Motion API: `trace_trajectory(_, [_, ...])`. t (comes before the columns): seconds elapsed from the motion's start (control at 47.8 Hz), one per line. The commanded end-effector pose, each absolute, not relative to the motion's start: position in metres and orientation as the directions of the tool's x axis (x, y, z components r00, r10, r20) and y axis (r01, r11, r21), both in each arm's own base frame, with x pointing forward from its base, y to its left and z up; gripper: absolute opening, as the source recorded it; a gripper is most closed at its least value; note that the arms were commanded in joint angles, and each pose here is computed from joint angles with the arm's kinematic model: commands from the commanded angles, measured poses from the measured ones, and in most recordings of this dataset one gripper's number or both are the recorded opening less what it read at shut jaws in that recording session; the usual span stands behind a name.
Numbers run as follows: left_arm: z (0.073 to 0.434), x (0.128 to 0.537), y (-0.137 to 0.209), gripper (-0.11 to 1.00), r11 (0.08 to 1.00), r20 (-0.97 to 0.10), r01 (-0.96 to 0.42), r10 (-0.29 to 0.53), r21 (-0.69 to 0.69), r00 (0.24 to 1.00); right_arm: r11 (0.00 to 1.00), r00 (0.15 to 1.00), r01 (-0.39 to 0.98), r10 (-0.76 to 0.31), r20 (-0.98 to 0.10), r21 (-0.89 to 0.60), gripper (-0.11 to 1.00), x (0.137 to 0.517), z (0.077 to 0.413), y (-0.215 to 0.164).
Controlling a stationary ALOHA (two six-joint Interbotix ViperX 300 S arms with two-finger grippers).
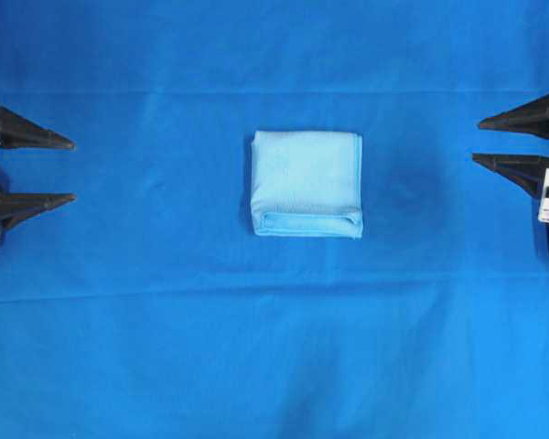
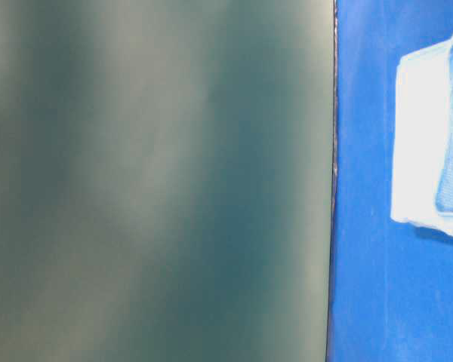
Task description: Fold the light blue towel.
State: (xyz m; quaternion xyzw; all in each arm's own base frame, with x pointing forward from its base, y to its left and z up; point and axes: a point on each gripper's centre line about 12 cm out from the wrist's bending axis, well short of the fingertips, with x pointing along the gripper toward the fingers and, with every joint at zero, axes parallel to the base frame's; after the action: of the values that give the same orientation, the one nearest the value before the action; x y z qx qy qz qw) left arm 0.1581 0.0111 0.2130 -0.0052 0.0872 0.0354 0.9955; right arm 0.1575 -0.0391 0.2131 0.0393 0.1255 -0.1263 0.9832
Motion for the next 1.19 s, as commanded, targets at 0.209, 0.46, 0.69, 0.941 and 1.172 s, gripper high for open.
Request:
trace_trajectory(0.209, [0.2155, 0.1597, 0.0120, 0.73, 0.997, -0.172, -0.077, 0.074, -0.007, 0.982, 0.965, 0.939, 0.257, -0.237, -0.249, 0.051, 0.58, 0.1599, 0.2170, -0.0396])
trace_trajectory(0.46, [0.2140, 0.1596, 0.0120, 0.73, 0.997, -0.177, -0.077, 0.074, -0.007, 0.981, 0.965, 0.939, 0.256, -0.236, -0.248, 0.052, 0.58, 0.1600, 0.2172, -0.0395])
trace_trajectory(0.69, [0.2140, 0.1596, 0.0122, 0.73, 0.997, -0.177, -0.078, 0.076, -0.007, 0.981, 0.965, 0.938, 0.257, -0.237, -0.252, 0.051, 0.58, 0.1599, 0.2161, -0.0396])
trace_trajectory(0.941, [0.2140, 0.1596, 0.0122, 0.73, 0.997, -0.177, -0.078, 0.076, -0.007, 0.981, 0.965, 0.939, 0.257, -0.236, -0.249, 0.052, 0.58, 0.1601, 0.2169, -0.0395])
trace_trajectory(1.172, [0.2134, 0.1594, 0.0120, 0.73, 0.997, -0.179, -0.077, 0.074, -0.007, 0.981, 0.965, 0.939, 0.257, -0.236, -0.249, 0.052, 0.57, 0.1601, 0.2169, -0.0395])
